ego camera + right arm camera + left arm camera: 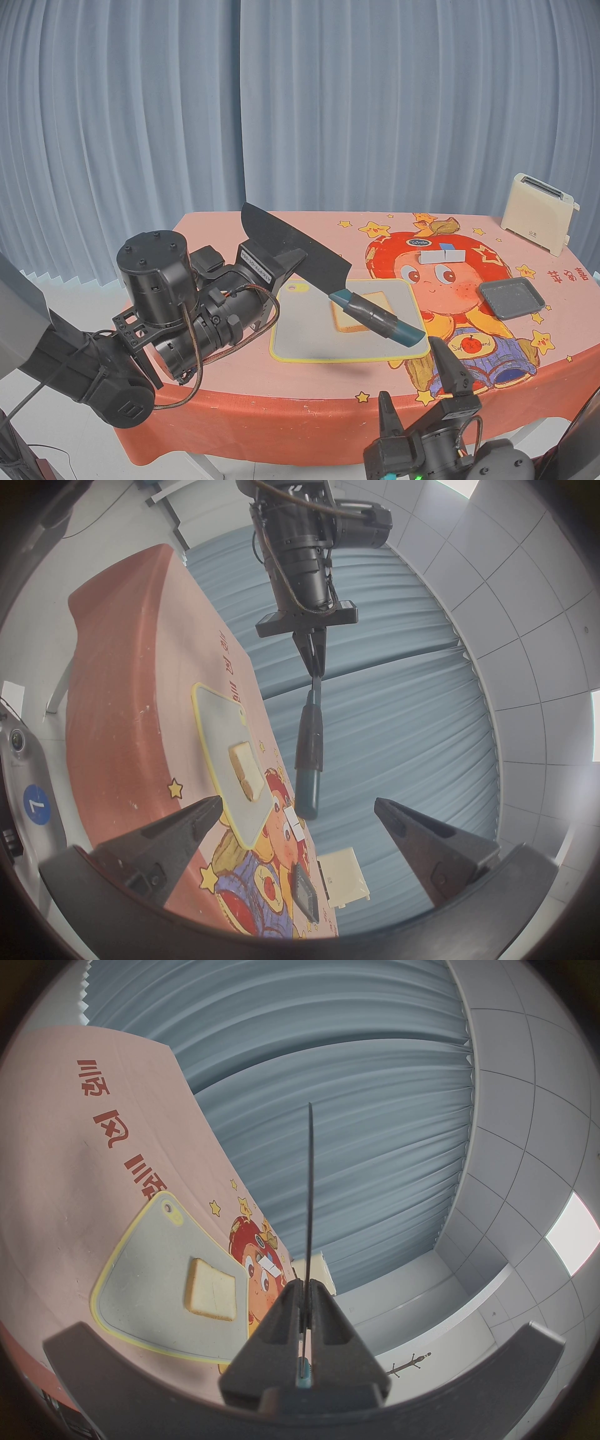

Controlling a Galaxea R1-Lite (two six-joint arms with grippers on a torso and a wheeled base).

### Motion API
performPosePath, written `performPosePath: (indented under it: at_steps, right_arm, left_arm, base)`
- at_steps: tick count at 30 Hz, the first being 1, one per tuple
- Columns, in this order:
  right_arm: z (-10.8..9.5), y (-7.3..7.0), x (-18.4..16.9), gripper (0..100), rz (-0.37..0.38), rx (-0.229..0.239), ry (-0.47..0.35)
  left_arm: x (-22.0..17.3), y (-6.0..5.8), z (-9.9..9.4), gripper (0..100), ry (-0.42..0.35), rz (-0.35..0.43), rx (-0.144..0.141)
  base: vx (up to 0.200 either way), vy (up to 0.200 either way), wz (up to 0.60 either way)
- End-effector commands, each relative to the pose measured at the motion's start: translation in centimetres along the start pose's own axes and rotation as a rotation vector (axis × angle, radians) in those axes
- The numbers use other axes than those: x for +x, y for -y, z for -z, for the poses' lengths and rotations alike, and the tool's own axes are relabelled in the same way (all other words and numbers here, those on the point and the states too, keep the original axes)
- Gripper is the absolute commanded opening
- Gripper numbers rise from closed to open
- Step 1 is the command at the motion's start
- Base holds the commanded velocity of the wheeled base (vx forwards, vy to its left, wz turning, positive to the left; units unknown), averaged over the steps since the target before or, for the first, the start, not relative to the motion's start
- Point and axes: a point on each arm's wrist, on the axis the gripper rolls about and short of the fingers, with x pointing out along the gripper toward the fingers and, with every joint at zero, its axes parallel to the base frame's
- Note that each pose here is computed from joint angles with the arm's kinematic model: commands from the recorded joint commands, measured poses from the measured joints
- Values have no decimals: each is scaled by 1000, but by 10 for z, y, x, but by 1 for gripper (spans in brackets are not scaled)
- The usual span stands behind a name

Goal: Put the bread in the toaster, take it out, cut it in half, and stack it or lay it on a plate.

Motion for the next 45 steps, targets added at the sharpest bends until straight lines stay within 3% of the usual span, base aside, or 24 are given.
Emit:
performPosePath:
  at_steps: [1,8,15,27,45]
  right_arm:
    - [-11,-6,12,100,16,15,-24]
    - [-28,5,30,100,52,32,-40]
    - [-33,14,52,100,57,16,22]
    - [-26,13,71,100,23,5,137]
    - [-13,13,85,100,11,-17,147]
  left_arm:
    - [0,-1,2,0,-5,-3,0]
    - [0,-2,3,0,-6,-7,-2]
    - [-2,-2,3,0,-9,-10,0]
    - [-3,0,3,0,-8,-3,-2]
    - [-4,-1,3,0,-12,-10,-2]
  base:
    - [0,0,0]
    - [0,0,0]
    - [0,0,0]
    - [0,0,0]
    - [0,0,0]
